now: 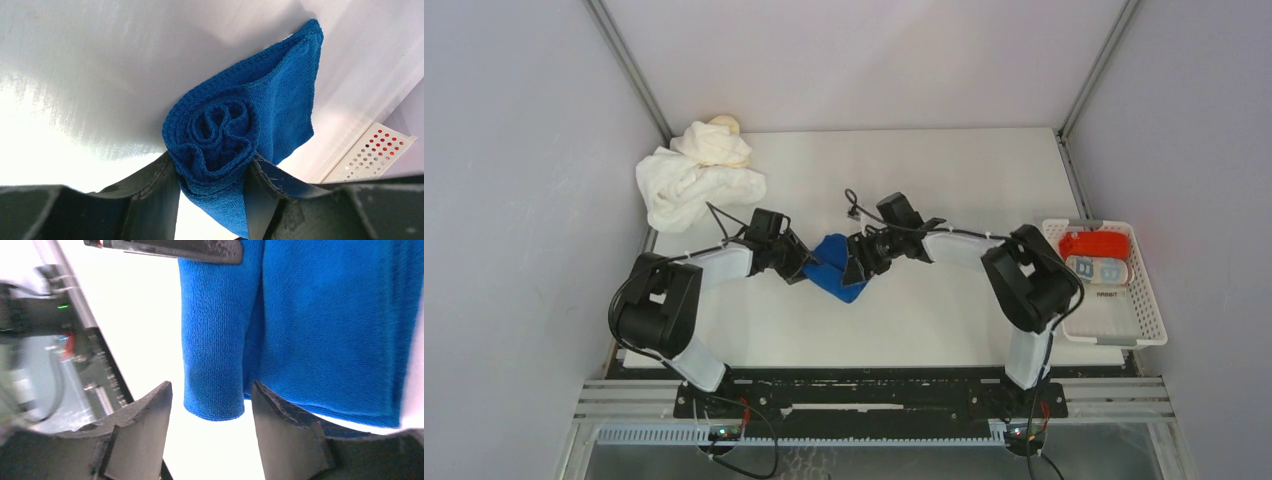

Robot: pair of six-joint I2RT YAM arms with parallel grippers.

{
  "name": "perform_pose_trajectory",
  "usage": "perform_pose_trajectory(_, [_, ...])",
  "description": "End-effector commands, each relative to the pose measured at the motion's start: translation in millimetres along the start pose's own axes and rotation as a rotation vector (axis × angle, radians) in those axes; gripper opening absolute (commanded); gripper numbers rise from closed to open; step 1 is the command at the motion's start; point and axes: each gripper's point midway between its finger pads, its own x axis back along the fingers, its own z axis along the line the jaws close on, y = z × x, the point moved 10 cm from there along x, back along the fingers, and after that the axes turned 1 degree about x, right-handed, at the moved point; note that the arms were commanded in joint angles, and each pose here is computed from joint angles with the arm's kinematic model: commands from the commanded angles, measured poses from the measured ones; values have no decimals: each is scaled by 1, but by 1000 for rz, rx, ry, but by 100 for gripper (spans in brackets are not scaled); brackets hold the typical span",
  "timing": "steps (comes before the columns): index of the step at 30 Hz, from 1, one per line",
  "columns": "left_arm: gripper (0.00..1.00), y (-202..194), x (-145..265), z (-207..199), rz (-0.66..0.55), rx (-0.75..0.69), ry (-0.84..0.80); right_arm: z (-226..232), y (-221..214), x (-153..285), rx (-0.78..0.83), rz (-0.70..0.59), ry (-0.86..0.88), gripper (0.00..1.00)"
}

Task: Roll the towels
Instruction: Roll the towel at the center of the board.

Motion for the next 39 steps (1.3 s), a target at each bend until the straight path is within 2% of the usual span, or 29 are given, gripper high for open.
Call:
perform_pose_trajectory(1, [48, -4, -1, 19, 13, -38, 143, 32, 2, 10, 363, -54, -416, 61])
perform_pose_trajectory(6, [48, -3, 2, 17, 18, -52, 166, 63, -6, -5, 668, -97, -673, 68])
perform_pose_trajectory(11, [49, -2, 2, 16, 26, -58, 170, 87, -21, -31, 902, -113, -828, 76])
perform_pose_trajectory(15, [49, -2, 3, 15, 27, -59, 170, 87, -32, -48, 997, -86, -938, 79])
perform_pose_trajectory(21, [48, -2, 2, 16, 34, -56, 174, 79, -49, -71, 1092, -10, -1023, 78])
perform_pose_trajectory(27, [49, -3, 1, 16, 46, -56, 172, 69, -64, -90, 1179, 55, -1083, 72])
perform_pose_trajectory(31, [49, -3, 3, 13, 46, -58, 155, 62, -69, -94, 1167, 102, -1061, 58])
perform_pose_trajectory(33, [53, -3, 7, 10, 38, -64, 131, 62, -69, -93, 1127, 113, -990, 50])
perform_pose_trajectory(36, [64, -3, 13, 6, 20, -75, 86, 64, -62, -85, 1029, 111, -857, 41])
perform_pose_trajectory(39, [72, 0, 22, 0, -8, -89, 51, 60, -52, -74, 900, 121, -686, 37])
